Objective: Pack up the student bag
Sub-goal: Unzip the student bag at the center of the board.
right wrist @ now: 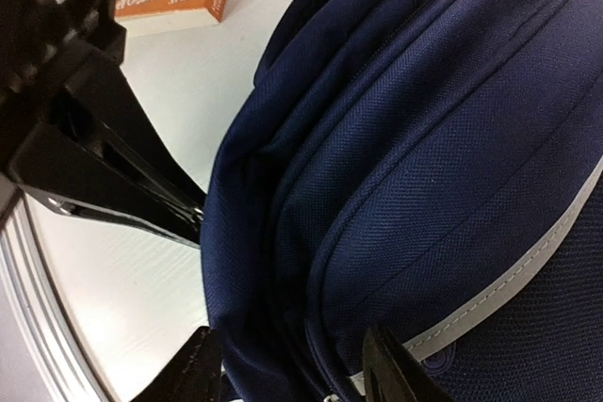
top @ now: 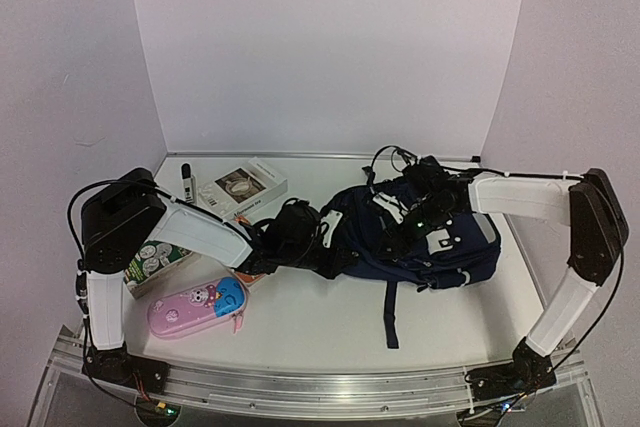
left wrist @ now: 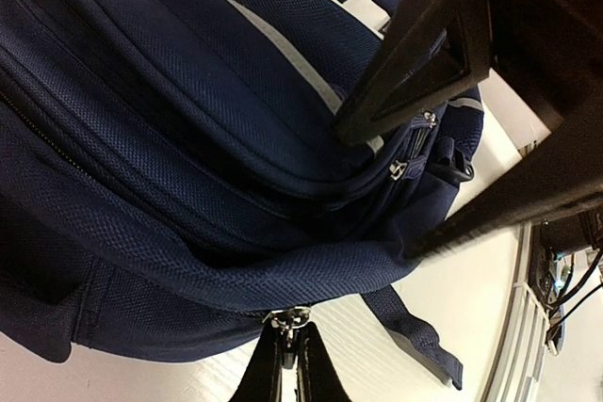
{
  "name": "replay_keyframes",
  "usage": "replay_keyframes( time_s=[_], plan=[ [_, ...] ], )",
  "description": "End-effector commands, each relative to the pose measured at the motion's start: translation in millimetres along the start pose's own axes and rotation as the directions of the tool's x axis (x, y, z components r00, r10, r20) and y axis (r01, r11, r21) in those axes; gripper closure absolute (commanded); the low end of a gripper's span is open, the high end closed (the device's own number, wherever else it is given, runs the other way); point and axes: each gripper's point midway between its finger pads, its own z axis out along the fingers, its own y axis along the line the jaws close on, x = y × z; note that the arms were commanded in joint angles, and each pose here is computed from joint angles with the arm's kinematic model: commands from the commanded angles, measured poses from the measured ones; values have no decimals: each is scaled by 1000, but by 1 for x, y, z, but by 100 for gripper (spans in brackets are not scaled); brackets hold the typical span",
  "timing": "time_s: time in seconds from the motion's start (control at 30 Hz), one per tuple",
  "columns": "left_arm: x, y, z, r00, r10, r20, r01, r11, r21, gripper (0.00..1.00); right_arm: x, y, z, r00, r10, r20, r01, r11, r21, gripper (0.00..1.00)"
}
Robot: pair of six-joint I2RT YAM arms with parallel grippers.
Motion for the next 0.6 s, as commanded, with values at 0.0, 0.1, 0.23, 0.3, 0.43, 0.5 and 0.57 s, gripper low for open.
replay_keyframes(
  time_s=[0.0, 0.1, 0.23, 0.3, 0.43, 0.5, 0.57],
  plan=[
    [-45, -17, -11, 994, 1, 109, -1, 1000, 0, 100, 23, -6, 17, 998, 20, -60, -18, 999, 32, 69],
    [-45, -5, -13, 995, 2, 100, 4, 998, -63, 100, 29, -8, 14, 997, 7, -73, -3, 998, 55, 97],
    [-43, 10, -19, 996, -11, 90, 23, 991, -132, 100, 39, -13, 4, 996, -19, -89, 29, 994, 109, 100],
    [-41, 8, -19, 996, -14, 85, 24, 992, -120, 100, 37, -7, -2, 997, -17, -74, 24, 995, 94, 95],
    [-40, 1, -10, 997, -23, 72, 28, 997, -66, 100, 14, 20, -17, 1000, 11, 26, -10, 1000, -18, 70],
    [-41, -2, -7, 997, -26, 70, 30, 998, -47, 100, 5, 26, -20, 999, 12, 51, -10, 999, -37, 63],
    [-42, -5, -7, 997, -27, 70, 29, 999, -35, 100, 1, 29, -17, 998, 2, 60, 0, 999, -36, 57]
  ],
)
